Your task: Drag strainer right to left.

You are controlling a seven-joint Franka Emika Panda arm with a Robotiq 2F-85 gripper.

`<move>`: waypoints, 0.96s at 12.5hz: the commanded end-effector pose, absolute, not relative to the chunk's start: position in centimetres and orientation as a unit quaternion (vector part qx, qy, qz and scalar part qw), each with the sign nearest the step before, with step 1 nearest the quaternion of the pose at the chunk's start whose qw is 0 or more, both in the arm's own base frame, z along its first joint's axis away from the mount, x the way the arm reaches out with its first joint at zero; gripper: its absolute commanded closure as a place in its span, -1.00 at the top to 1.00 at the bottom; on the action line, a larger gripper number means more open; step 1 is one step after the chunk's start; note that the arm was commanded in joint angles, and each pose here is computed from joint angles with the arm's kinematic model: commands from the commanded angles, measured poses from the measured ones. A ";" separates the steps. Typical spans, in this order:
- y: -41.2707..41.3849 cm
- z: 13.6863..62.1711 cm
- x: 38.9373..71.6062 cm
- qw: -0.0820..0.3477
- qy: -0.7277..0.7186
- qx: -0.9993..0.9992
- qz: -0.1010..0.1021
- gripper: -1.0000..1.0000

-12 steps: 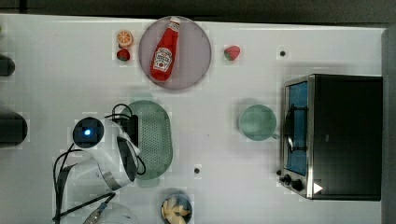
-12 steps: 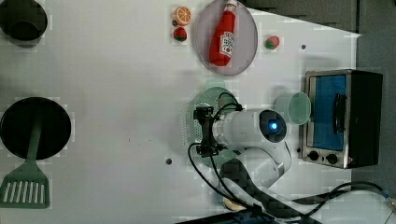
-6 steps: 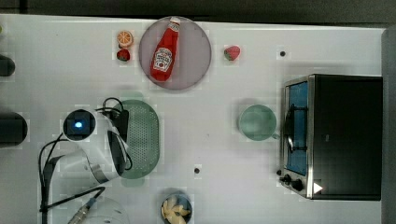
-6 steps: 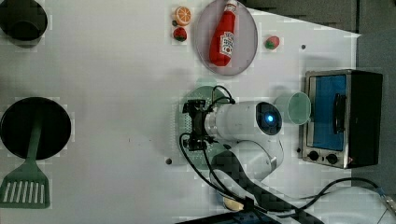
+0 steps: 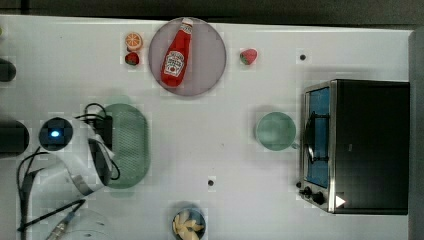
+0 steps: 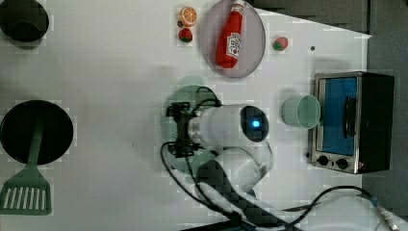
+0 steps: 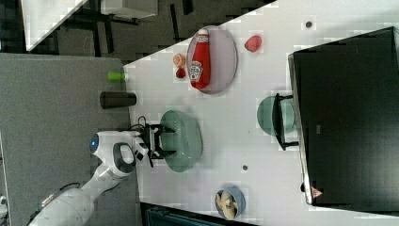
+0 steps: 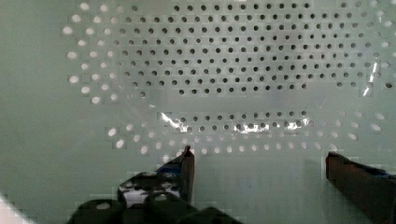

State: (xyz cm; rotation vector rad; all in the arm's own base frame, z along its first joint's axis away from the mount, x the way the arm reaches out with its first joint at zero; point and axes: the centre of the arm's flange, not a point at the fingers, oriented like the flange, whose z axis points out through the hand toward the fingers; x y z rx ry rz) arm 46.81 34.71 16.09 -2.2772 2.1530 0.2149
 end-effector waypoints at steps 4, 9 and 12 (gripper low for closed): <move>39.9 17.2 46.9 0.026 0.725 -0.683 0.082 1.00; 44.0 17.2 46.6 0.040 0.716 -0.692 0.085 1.00; 44.3 17.4 47.0 0.047 0.711 -0.697 0.080 1.00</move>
